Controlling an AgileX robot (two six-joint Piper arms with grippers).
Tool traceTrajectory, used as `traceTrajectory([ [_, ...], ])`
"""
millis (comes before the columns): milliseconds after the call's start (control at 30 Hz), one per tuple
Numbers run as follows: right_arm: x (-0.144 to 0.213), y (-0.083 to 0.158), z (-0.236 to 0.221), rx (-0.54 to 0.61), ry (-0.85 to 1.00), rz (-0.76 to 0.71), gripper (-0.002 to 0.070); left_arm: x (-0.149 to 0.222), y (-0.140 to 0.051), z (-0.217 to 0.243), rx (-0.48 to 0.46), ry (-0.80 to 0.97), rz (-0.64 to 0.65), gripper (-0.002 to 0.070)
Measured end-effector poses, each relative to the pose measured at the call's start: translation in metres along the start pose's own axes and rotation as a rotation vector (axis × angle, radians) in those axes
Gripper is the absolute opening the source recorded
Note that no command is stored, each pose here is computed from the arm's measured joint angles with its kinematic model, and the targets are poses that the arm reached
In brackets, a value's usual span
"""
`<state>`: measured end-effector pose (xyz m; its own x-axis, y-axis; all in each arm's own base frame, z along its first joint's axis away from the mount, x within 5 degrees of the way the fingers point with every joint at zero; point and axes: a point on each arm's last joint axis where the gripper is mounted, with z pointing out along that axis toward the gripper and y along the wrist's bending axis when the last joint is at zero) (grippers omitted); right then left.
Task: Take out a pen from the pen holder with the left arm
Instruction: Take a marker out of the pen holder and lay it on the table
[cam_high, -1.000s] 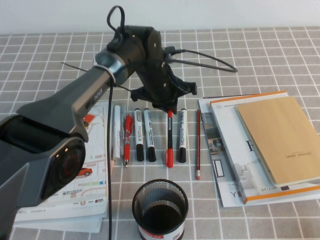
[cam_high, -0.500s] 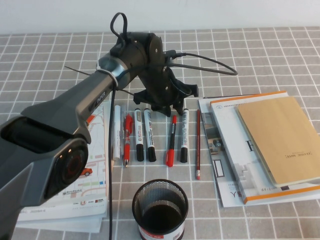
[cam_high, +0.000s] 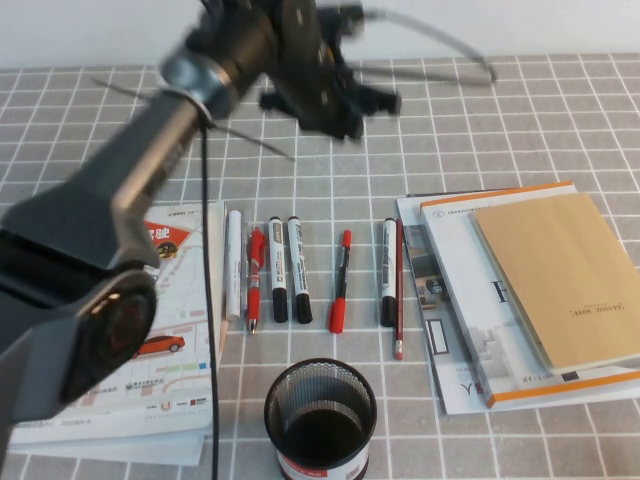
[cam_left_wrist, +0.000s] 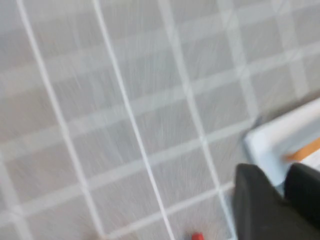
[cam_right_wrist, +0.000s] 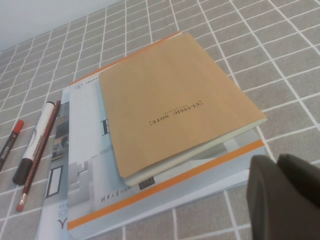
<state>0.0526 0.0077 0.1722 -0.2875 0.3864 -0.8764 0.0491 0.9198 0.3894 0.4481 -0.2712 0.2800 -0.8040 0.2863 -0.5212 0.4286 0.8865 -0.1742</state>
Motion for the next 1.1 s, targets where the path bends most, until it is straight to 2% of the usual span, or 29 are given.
traceTrajectory([
  [100,0.000,0.000,0.000,0.000,0.000,0.000,-0.0013,-0.018,-0.006,-0.062,-0.021,-0.141,0.069,0.0033],
  [233,0.000,0.000,0.000,0.000,0.000,0.000,-0.0013,-0.026,-0.016,-0.145,-0.015,-0.297,0.144,0.0005],
  [367,0.000,0.000,0.000,0.000,0.000,0.000,-0.0013,-0.020,-0.023,-0.198,0.012,-0.362,0.193,0.0000],
  [467,0.000,0.000,0.000,0.000,0.000,0.000,-0.0013,-0.015,-0.030,-0.215,0.037,-0.369,0.227,0.0000],
  [600,0.000,0.000,0.000,0.000,0.000,0.000,-0.0013,-0.002,-0.050,-0.221,0.040,-0.337,0.291,0.0000],
  [767,0.000,0.000,0.000,0.000,0.000,0.000,-0.0013,0.019,-0.071,-0.227,-0.062,-0.290,0.385,-0.0001],
  [933,0.000,0.000,0.000,0.000,0.000,0.000,-0.0013,0.060,-0.094,-0.237,-0.139,-0.227,0.474,-0.0001],
  [1033,0.000,0.000,0.000,0.000,0.000,0.000,-0.0013,0.090,-0.104,-0.248,-0.127,-0.252,0.498,-0.0001],
  [1100,0.000,0.000,0.000,0.000,0.000,0.000,-0.0013,0.110,-0.104,-0.252,-0.116,-0.265,0.476,-0.0001],
])
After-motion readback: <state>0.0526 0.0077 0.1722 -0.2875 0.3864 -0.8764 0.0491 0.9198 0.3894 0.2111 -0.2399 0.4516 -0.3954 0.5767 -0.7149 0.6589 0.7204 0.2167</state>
